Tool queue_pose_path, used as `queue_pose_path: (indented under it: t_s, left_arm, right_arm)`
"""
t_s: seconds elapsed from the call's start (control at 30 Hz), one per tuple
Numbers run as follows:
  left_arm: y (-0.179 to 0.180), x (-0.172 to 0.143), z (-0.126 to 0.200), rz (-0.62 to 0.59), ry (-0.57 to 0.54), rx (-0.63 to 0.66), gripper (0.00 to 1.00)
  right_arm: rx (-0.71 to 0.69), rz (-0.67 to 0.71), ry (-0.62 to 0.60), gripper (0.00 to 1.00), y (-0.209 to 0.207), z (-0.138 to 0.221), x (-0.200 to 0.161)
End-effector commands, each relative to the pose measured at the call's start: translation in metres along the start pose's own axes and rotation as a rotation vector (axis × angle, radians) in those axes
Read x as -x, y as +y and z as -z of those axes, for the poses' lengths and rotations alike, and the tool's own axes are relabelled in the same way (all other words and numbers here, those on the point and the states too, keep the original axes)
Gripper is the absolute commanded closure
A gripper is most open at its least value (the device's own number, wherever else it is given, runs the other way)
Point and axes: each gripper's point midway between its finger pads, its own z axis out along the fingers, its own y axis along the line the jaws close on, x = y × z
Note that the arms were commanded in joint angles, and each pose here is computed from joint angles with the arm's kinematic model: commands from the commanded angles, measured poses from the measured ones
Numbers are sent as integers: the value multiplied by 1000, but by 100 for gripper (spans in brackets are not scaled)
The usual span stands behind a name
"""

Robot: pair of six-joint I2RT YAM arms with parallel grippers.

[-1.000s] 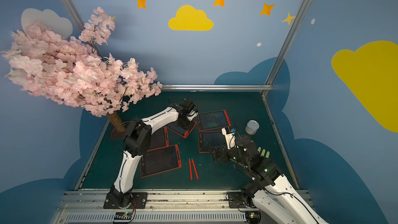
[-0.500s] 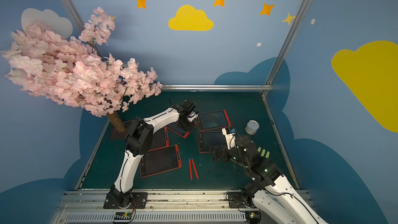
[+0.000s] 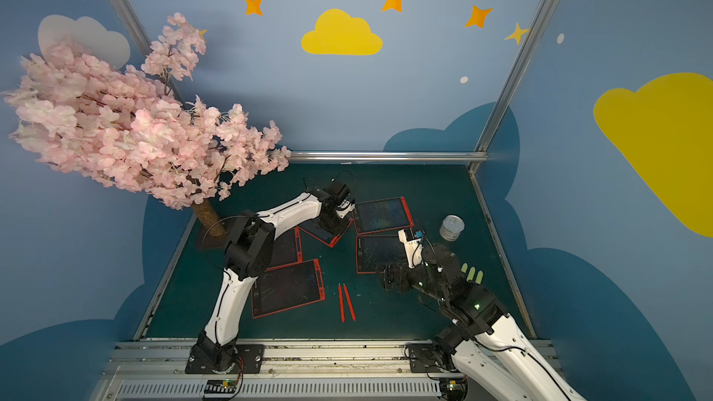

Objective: Place the stylus back onto the writing tablet
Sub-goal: Place the stylus on the writing tablet.

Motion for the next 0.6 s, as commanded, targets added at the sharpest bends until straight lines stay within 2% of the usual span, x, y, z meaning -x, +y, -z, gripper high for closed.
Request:
queue_pose_path:
  t_s: [0.0,0.33,0.57]
  left_arm:
    - [1,-4,-5,12,26,-10,83]
    - [0,-1,0,12,19,-9,82]
    - [-5,9,21,27,-18,-25,84]
  right_arm:
    - [-8,-11,0,2,-3,0,-2]
    - [-9,-15,0,2,-3,0,-3]
    - [-4,-15,5,2,-2,-1,-3]
